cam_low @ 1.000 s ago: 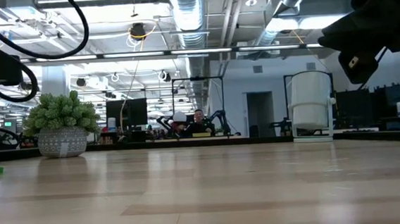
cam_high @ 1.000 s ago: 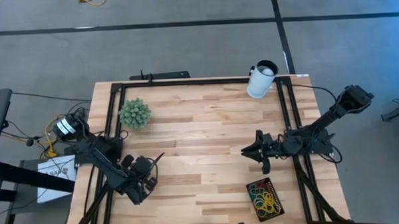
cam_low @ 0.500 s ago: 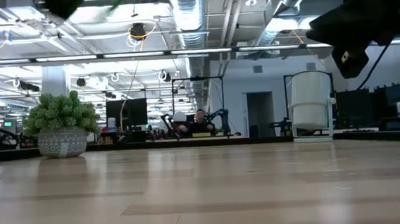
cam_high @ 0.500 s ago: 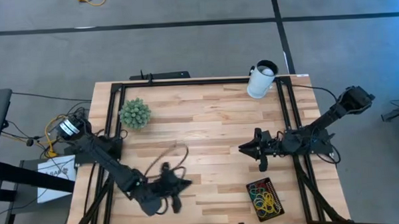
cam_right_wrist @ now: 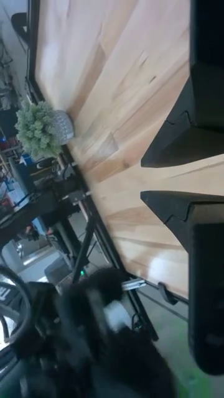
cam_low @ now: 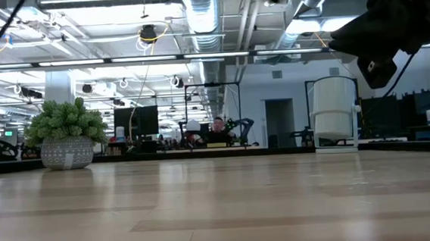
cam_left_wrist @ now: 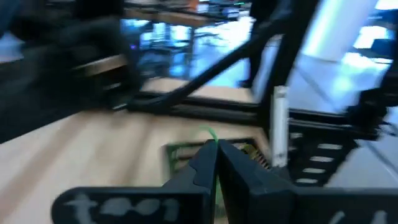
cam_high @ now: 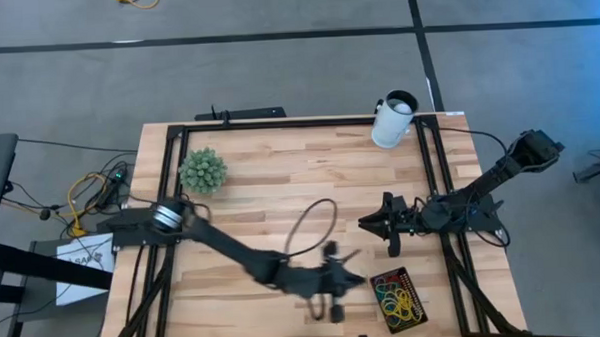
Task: Pick and place rubber bands into bin
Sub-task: Put the green rubber band into the black basket, then return to Home Position
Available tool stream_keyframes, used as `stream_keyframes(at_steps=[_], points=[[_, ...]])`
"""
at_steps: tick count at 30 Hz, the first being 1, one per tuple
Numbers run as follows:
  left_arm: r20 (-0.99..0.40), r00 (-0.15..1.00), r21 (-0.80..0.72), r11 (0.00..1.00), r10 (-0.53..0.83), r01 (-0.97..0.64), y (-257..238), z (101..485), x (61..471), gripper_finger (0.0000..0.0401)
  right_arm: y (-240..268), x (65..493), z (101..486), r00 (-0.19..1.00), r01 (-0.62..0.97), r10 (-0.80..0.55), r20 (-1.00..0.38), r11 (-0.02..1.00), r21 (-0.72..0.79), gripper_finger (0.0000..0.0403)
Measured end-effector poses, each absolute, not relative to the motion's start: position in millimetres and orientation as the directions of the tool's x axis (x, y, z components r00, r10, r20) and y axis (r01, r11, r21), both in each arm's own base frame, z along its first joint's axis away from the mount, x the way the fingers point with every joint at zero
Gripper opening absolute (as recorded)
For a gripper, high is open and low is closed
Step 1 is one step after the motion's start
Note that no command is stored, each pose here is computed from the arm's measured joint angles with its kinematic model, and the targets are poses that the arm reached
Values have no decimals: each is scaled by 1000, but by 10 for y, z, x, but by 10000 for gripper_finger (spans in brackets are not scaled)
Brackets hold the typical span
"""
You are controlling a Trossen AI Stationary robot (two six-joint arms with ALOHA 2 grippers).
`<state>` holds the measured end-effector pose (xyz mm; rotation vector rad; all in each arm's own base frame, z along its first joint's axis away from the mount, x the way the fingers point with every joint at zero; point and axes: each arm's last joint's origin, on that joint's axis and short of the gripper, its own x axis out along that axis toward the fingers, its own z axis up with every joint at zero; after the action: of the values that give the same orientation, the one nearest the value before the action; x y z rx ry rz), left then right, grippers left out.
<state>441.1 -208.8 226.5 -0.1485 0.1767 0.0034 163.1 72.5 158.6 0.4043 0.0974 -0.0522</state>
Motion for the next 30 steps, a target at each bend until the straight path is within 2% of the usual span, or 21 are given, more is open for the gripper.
stream_keyframes(at_steps=[6,9,12,17,21,30], points=[[-111,970,-142,969,-217,201,-2164,2098,5070,0,723,1627,1553,990,79,-33,-134,934,348,66],[-103,965,-125,966,-240,227,-2203,1957,5296,0,726,1622,1533,988,71,-29,-154,959,275,66],[-129,964,-111,969,-233,219,-2207,1763,5450,0,742,1615,1538,989,59,-19,-149,961,272,66],[-168,962,-153,970,-215,190,-2156,1454,5573,0,769,1593,1576,992,31,3,-124,962,272,66],[-188,962,-192,968,-199,163,-2072,1389,5595,6,775,1585,1594,994,21,11,-113,961,277,66],[-184,950,-183,959,-251,218,-2065,1393,5599,72,775,1585,1587,993,22,11,-119,962,274,66]])
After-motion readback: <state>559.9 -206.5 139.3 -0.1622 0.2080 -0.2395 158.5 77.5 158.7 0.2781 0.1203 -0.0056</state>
